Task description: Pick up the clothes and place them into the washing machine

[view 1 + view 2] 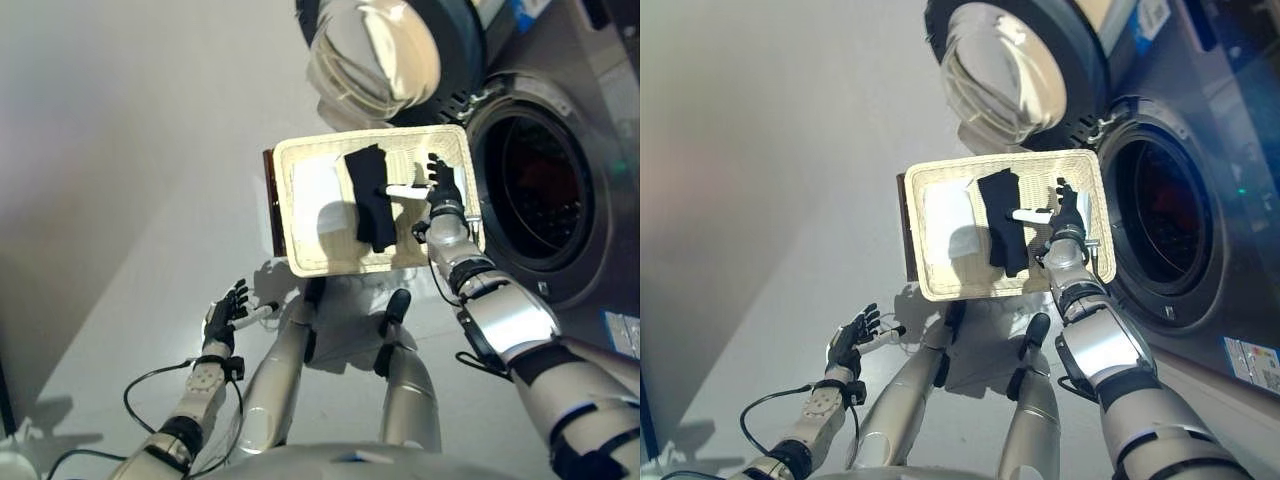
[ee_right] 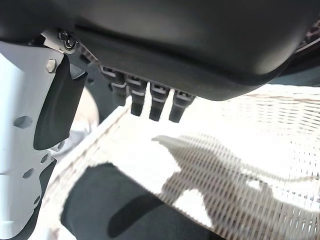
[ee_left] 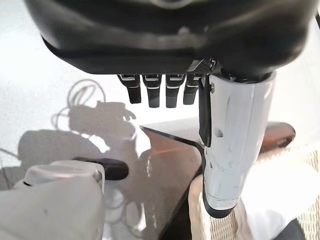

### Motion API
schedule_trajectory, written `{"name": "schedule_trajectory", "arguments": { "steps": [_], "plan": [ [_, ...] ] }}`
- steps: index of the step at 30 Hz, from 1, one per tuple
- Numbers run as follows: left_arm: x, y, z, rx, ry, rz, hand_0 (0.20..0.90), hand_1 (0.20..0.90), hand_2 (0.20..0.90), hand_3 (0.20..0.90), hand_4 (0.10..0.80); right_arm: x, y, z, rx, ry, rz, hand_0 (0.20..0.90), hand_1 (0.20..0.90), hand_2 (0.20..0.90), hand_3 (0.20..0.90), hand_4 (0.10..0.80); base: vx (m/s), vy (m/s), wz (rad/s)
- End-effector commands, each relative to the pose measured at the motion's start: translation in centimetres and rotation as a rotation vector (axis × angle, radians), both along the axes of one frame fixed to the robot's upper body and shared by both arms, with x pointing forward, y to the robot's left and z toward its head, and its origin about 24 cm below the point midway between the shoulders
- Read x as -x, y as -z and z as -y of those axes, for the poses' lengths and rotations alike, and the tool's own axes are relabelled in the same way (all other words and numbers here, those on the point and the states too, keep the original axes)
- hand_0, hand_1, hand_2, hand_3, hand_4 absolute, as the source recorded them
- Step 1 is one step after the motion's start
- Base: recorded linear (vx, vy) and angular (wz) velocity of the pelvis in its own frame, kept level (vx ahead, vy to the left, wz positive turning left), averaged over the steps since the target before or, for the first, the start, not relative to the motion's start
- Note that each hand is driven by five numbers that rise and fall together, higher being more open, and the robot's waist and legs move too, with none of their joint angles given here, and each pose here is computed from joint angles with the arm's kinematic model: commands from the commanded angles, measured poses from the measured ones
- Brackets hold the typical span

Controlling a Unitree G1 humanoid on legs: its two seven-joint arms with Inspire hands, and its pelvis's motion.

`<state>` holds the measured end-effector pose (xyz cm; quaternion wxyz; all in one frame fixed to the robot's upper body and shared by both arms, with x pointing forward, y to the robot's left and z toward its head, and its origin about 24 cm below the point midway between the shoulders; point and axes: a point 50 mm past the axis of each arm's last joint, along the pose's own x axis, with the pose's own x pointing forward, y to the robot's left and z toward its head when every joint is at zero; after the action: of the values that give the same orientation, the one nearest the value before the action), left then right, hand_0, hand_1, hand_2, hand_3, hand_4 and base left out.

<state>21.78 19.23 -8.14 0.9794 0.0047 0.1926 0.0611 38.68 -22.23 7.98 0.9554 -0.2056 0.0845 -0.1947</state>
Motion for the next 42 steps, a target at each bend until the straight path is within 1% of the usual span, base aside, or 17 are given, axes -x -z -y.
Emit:
{"name": "schedule_trajectory", "arguments": {
  "steps": [1, 4, 9, 14, 16, 19, 22, 23, 24, 25, 26, 27, 28, 32, 41, 42],
  "plan": [
    [-3.0, -5.1, -1.9, -0.025, -0.044, 0.290, 0.900, 0.900, 0.900, 0.900, 0.800, -1.0, -4.5, 1.9, 0.076, 0.074, 0.150, 0.900, 0.900, 0.900, 0.900, 0.800, -0.020, 0.023, 0.55],
    [-4.3, -8.4, -1.8, -0.003, -0.047, 0.450, 0.900, 0.900, 0.900, 0.900, 0.800, -0.8, -4.4, 2.4, 0.092, 0.098, 0.133, 0.900, 0.900, 0.900, 0.900, 0.800, -0.021, 0.017, 0.29],
    [-5.2, -11.1, -1.1, 0.038, -0.036, 0.576, 0.900, 0.900, 0.900, 0.900, 0.800, -1.0, -4.9, 2.5, 0.148, 0.108, 0.116, 0.900, 0.900, 0.900, 0.900, 0.800, -0.016, 0.021, 0.15],
    [-5.6, -12.3, 0.3, 0.071, -0.001, 0.631, 0.900, 0.900, 0.900, 0.900, 0.800, -1.3, -6.0, 2.4, 0.203, 0.102, 0.122, 0.900, 0.900, 0.900, 0.900, 0.800, -0.018, 0.018, 0.13],
    [-5.8, -12.6, 0.7, 0.087, 0.011, 0.644, 0.900, 0.900, 0.900, 0.900, 0.800, -1.5, -6.7, 2.7, 0.274, 0.116, 0.105, 0.900, 0.900, 0.900, 0.900, 0.800, -0.018, -0.001, 0.12],
    [-6.1, -14.0, 2.2, 0.129, 0.046, 0.704, 0.900, 0.900, 0.900, 0.900, 0.800, -1.3, -7.6, 3.8, 0.371, 0.159, 0.071, 0.900, 0.900, 0.900, 0.900, 0.800, -0.015, 0.001, 0.22],
    [-6.4, -14.9, 3.1, 0.132, 0.068, 0.741, 0.900, 0.900, 0.900, 0.900, 0.800, -1.3, -8.2, 4.3, 0.465, 0.171, 0.040, 0.900, 0.900, 0.900, 0.900, 0.800, 0.003, 0.014, 0.28],
    [-6.4, -15.1, 3.3, 0.134, 0.072, 0.747, 0.900, 0.900, 0.900, 0.900, 0.800, -1.3, -8.3, 4.4, 0.486, 0.169, 0.033, 0.864, 0.864, 0.864, 0.864, 0.775, 0.012, 0.023, 0.22],
    [-6.4, -15.3, 3.4, 0.133, 0.073, 0.756, 0.900, 0.900, 0.900, 0.900, 0.800, -1.4, -8.4, 4.2, 0.497, 0.169, 0.032, 0.793, 0.793, 0.793, 0.793, 0.724, 0.014, 0.019, 0.20],
    [-6.4, -15.6, 3.6, 0.127, 0.079, 0.768, 0.900, 0.900, 0.900, 0.900, 0.800, -1.4, -8.6, 4.1, 0.504, 0.168, 0.036, 0.571, 0.571, 0.571, 0.571, 0.565, 0.015, 0.028, 0.12],
    [-6.4, -15.6, 3.7, 0.127, 0.078, 0.768, 0.900, 0.900, 0.900, 0.900, 0.800, -1.5, -8.6, 4.0, 0.510, 0.170, 0.039, 0.485, 0.485, 0.485, 0.485, 0.504, 0.023, 0.019, 0.06],
    [-6.3, -15.5, 3.8, 0.128, 0.079, 0.761, 0.900, 0.900, 0.900, 0.900, 0.800, -1.5, -8.6, 4.0, 0.521, 0.166, 0.030, 0.225, 0.225, 0.225, 0.225, 0.318, 0.000, 0.000, 0.00],
    [-6.3, -15.4, 3.8, 0.123, 0.078, 0.756, 0.900, 0.900, 0.900, 0.900, 0.800, -1.5, -8.8, 4.0, 0.523, 0.171, 0.036, 0.200, 0.200, 0.200, 0.200, 0.300, 0.000, 0.000, 0.00],
    [-6.1, -14.6, 4.0, 0.121, 0.076, 0.720, 0.900, 0.900, 0.900, 0.900, 0.800, -1.4, -8.7, 4.1, 0.537, 0.181, 0.034, 0.200, 0.200, 0.200, 0.200, 0.300, 0.000, 0.000, 0.00],
    [-5.6, -12.5, 3.7, 0.105, 0.057, 0.634, 0.900, 0.900, 0.900, 0.900, 0.800, -0.7, -6.3, 4.4, 0.518, 0.193, -0.022, 0.200, 0.200, 0.200, 0.200, 0.300, 0.001, 0.002, 0.00],
    [-5.3, -11.7, 3.5, 0.101, 0.058, 0.600, 0.900, 0.900, 0.900, 0.900, 0.800, -0.5, -6.2, 5.0, 0.514, 0.207, -0.030, 0.200, 0.200, 0.200, 0.200, 0.300, 0.008, 0.011, -0.06]
  ]
}}
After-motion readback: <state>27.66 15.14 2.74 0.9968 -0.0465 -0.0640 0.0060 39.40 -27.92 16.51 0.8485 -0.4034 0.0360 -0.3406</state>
